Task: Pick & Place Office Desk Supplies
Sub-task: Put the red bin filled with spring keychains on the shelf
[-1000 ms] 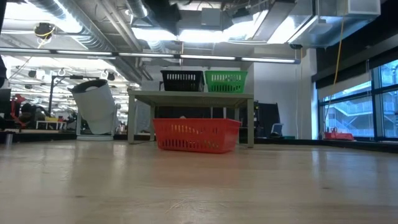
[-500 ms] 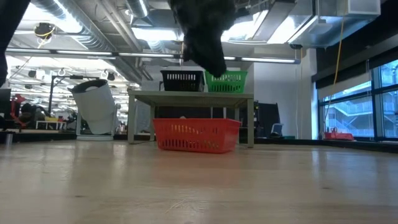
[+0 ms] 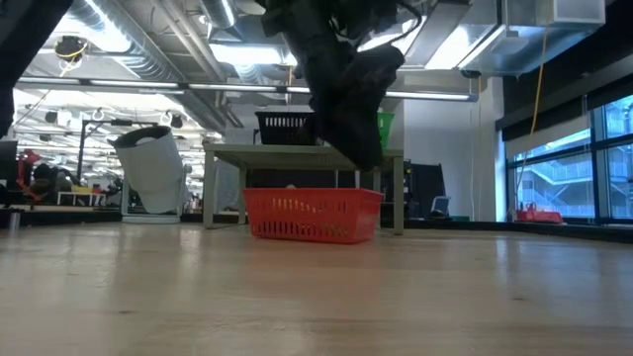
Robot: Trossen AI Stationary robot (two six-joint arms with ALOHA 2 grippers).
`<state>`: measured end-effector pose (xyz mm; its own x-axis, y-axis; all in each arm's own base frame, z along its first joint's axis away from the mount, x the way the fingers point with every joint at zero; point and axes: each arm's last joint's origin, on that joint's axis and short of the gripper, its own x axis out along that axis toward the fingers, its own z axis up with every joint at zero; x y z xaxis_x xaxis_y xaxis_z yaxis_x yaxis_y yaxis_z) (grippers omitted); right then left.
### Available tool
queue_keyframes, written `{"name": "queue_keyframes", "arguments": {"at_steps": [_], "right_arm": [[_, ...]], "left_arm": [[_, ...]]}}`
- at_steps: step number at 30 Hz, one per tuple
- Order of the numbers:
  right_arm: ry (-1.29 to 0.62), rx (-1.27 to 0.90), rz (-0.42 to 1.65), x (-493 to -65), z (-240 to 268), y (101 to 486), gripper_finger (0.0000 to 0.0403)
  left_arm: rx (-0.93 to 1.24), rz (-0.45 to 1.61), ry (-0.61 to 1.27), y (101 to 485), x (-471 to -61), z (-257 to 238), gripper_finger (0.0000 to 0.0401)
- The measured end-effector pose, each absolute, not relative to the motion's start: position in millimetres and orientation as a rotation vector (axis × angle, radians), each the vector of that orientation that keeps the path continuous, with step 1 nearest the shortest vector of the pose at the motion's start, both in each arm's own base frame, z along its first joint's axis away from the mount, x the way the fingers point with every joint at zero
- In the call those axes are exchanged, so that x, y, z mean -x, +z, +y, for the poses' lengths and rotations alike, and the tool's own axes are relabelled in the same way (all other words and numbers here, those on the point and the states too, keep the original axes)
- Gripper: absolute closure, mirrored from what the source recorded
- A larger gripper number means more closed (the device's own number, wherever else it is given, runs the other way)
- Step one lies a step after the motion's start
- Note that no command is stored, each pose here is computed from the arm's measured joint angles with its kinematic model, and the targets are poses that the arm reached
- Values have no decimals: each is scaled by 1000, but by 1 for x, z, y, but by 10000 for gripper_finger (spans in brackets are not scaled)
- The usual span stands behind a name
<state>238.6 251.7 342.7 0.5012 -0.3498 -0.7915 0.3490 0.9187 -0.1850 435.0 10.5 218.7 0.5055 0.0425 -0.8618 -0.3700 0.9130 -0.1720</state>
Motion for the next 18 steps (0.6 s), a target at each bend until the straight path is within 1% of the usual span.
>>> {"name": "queue_keyframes", "arguments": {"at_steps": [6, 10, 15, 18], "right_arm": [[-412, -60, 707, -199, 255, 371, 327], [-421, -116, 591, -173, 244, 377, 327], [-471, -185, 558, -159, 223, 366, 327], [-479, -168, 572, -156, 218, 357, 327]], "left_arm": [[395, 1033, 275, 212, -436, 9, 296], [396, 1069, 270, 197, -440, 7, 294], [415, 1087, 255, 184, -445, 6, 294], [416, 1075, 263, 185, -445, 6, 294]]}}
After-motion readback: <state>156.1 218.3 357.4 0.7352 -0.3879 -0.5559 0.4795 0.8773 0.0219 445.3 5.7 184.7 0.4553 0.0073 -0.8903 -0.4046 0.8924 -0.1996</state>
